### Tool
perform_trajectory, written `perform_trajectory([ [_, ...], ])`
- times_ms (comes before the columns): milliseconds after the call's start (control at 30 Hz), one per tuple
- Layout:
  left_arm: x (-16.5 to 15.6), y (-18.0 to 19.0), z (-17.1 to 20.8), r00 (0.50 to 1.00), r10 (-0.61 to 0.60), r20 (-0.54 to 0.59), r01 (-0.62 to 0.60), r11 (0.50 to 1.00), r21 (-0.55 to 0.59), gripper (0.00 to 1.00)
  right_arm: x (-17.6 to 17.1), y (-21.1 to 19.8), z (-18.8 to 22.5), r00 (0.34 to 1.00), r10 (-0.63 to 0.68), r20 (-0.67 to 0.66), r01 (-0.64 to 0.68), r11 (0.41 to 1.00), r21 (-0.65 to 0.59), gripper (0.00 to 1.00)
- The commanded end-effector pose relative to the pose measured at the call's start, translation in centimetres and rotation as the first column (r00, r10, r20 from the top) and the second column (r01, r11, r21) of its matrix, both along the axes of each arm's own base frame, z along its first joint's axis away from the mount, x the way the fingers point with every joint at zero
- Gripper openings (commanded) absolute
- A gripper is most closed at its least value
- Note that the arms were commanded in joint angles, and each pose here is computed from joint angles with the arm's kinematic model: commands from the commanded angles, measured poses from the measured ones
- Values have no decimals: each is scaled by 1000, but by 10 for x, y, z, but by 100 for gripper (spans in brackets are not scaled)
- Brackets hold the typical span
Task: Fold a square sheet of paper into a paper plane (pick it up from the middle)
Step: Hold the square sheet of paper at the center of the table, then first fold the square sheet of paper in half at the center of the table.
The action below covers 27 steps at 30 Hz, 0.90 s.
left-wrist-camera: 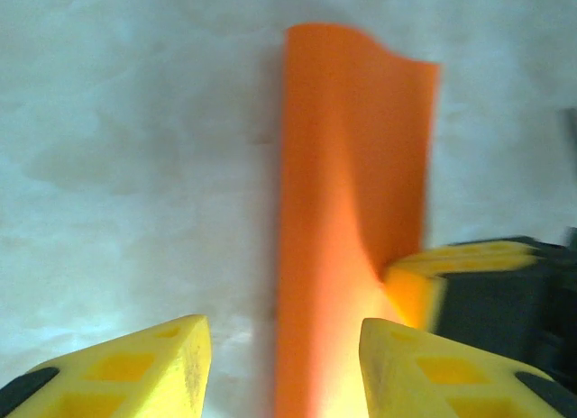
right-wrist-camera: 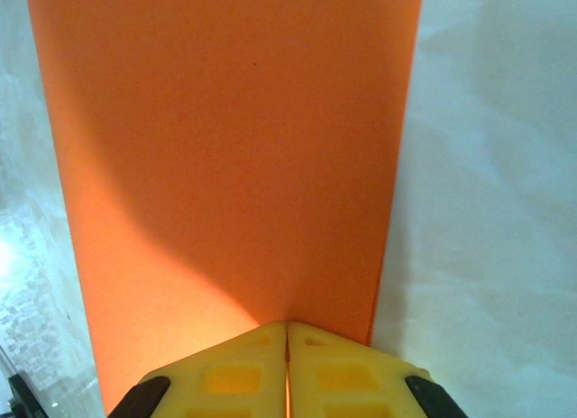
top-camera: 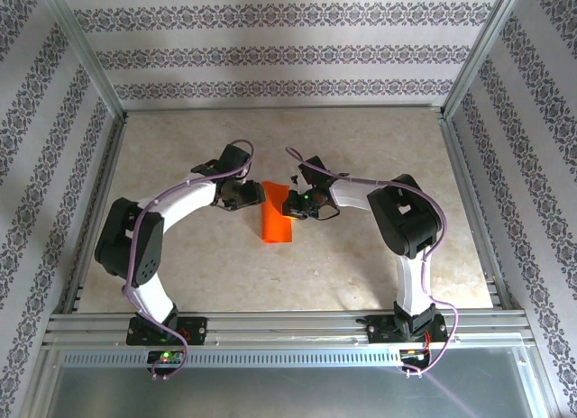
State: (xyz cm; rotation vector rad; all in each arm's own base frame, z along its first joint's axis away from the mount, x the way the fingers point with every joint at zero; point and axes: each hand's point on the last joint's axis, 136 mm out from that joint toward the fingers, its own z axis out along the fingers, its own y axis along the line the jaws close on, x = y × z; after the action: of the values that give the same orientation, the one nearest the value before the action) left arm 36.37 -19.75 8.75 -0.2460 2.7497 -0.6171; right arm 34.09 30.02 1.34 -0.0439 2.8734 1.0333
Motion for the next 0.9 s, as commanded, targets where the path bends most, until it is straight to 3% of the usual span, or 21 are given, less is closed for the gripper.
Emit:
perform_trajectory([
  [0,2,-30,14,999,-44,0,43,982,-186,45,-31,-33,-49,990,21,-137,-44,986,-164,9],
  [200,2,-56,0,995,-76,-59,55,951,-304,35,-30,-35,-50,990,12,-143,-37,984,-177,9],
  [467,-6,-59,-25,981,-74,-179,25,965,-262,29,-31,-39,-54,988,-9,-155,-23,979,-202,9],
  [867,-17,-64,-42,968,-104,-228,66,983,-171,26,-33,-46,-59,985,-34,-168,-8,970,-243,10],
])
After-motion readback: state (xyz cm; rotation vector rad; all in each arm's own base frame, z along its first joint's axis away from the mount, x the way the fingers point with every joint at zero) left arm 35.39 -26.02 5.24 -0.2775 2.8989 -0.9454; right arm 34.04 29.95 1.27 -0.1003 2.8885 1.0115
